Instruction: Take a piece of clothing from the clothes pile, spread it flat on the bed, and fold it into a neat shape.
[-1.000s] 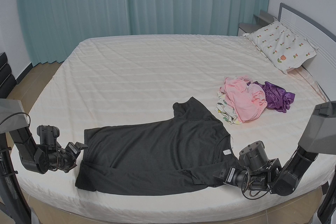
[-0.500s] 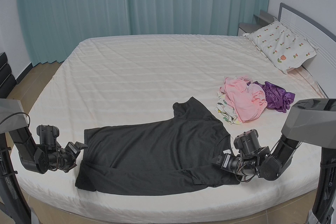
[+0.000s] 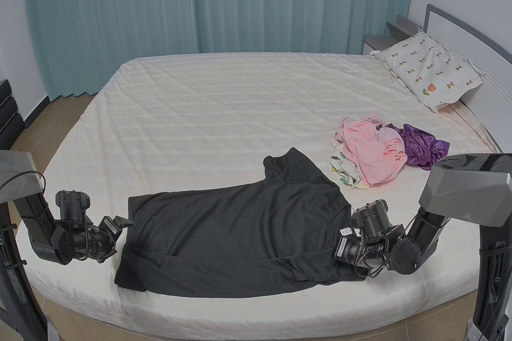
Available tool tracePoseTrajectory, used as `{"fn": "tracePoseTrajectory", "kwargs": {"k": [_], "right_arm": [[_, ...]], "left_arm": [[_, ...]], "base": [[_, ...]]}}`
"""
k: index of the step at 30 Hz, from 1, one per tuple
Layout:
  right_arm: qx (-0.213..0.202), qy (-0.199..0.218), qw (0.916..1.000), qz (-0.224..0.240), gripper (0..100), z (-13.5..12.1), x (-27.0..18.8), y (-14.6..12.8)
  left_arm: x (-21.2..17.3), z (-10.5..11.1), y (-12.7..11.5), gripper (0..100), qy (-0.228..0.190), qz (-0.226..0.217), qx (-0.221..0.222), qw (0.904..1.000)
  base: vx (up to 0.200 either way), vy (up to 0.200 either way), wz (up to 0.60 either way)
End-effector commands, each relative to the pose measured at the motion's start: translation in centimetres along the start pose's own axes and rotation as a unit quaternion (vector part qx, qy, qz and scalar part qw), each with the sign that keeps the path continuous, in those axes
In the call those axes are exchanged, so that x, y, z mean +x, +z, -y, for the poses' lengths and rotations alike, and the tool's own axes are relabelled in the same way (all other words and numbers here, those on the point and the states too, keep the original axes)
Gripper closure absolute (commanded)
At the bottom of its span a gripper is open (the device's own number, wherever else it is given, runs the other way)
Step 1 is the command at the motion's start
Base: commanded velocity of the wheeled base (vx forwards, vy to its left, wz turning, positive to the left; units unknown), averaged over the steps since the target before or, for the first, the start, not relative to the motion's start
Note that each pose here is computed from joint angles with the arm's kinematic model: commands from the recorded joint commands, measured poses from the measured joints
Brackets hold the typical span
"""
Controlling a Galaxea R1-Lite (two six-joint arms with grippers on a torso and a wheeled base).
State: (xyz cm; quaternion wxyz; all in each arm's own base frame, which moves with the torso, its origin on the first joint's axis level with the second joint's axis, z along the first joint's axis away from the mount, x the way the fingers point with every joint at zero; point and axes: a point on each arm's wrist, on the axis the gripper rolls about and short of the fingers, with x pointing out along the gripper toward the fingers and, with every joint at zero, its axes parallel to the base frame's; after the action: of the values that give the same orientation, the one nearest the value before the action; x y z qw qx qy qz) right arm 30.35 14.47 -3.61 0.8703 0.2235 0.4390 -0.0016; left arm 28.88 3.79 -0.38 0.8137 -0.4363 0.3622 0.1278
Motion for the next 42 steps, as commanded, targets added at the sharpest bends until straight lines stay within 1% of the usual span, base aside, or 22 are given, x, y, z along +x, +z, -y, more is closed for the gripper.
{"fn": "tracePoseTrajectory", "kwargs": {"k": [1,4,14,17,18,19,20,23,24,27,30,33,34,37,42], "right_arm": [[0.004,-0.004,1.0000,0.001,100,0.3,0.0,0.1],[0.012,-0.007,0.9999,0.006,100,0.7,-0.5,0.5],[0.004,-0.011,0.9999,-0.002,100,1.0,-1.9,0.0],[0.001,-0.012,0.9999,-0.009,100,1.0,-1.5,-0.4],[-0.004,-0.013,0.9998,-0.017,100,1.0,-1.3,-0.8],[-0.008,-0.012,0.9997,-0.020,100,0.9,-1.3,-1.1],[-0.008,-0.012,0.9997,-0.020,0,0.9,-1.3,-1.1],[-0.016,-0.011,0.9996,-0.020,0,0.7,-1.4,-1.3],[-0.016,-0.011,0.9996,-0.020,0,0.7,-1.4,-1.3],[-0.022,-0.007,0.9996,-0.016,0,0.6,-1.8,-1.1],[-0.017,-0.003,0.9998,-0.007,0,0.6,-2.1,-0.6],[-0.013,-0.005,0.9999,-0.003,0,0.8,-2.4,-0.2],[-0.018,-0.006,0.9998,-0.003,0,0.9,-2.4,-0.2],[-0.027,-0.008,0.9996,-0.003,0,1.0,-2.4,-0.2],[-0.025,-0.008,0.9996,0.000,0,1.0,-2.2,0.1]], "left_arm": [[0.0,0.0,0.0,0,0.001,0.001,0.000,1.0000],[0.0,0.0,0.0,0,0.001,0.001,0.000,1.0000],[-0.1,0.1,0.2,0,-0.001,0.003,0.009,0.9999],[0.0,0.1,0.0,0,-0.001,-0.001,0.025,0.9997],[0.0,0.3,0.0,0,-0.002,-0.001,0.040,0.9992],[0.1,0.3,0.0,0,-0.001,-0.002,0.046,0.9989],[0.1,0.3,0.0,0,-0.001,-0.002,0.046,0.9989],[0.5,0.5,-0.3,0,0.003,-0.013,0.077,0.9970],[0.5,0.5,-0.3,0,0.003,-0.014,0.078,0.9968],[0.9,0.7,-0.3,0,0.009,-0.026,0.124,0.9920],[1.4,0.7,-0.2,0,0.013,-0.031,0.137,0.9901],[2.0,0.3,-0.6,0,0.020,-0.042,0.155,0.9868],[2.4,-0.3,-0.9,0,0.028,-0.053,0.175,0.9827],[2.6,-0.7,-1.2,0,0.032,-0.061,0.186,0.9801],[2.7,-0.5,-1.6,0,0.034,-0.064,0.193,0.9785]], "base": [[0.000,0.000,0.00],[0.000,0.000,0.00],[0.000,0.000,0.00],[0.000,0.000,0.00],[0.000,0.000,0.00],[0.000,0.000,0.00],[0.000,0.000,0.00],[0.000,0.000,0.00],[0.000,0.000,0.00],[0.000,0.000,0.00],[0.000,0.000,0.00],[0.000,0.000,0.00],[0.000,0.000,0.00],[0.000,0.000,0.00],[0.000,0.000,0.00]]}}
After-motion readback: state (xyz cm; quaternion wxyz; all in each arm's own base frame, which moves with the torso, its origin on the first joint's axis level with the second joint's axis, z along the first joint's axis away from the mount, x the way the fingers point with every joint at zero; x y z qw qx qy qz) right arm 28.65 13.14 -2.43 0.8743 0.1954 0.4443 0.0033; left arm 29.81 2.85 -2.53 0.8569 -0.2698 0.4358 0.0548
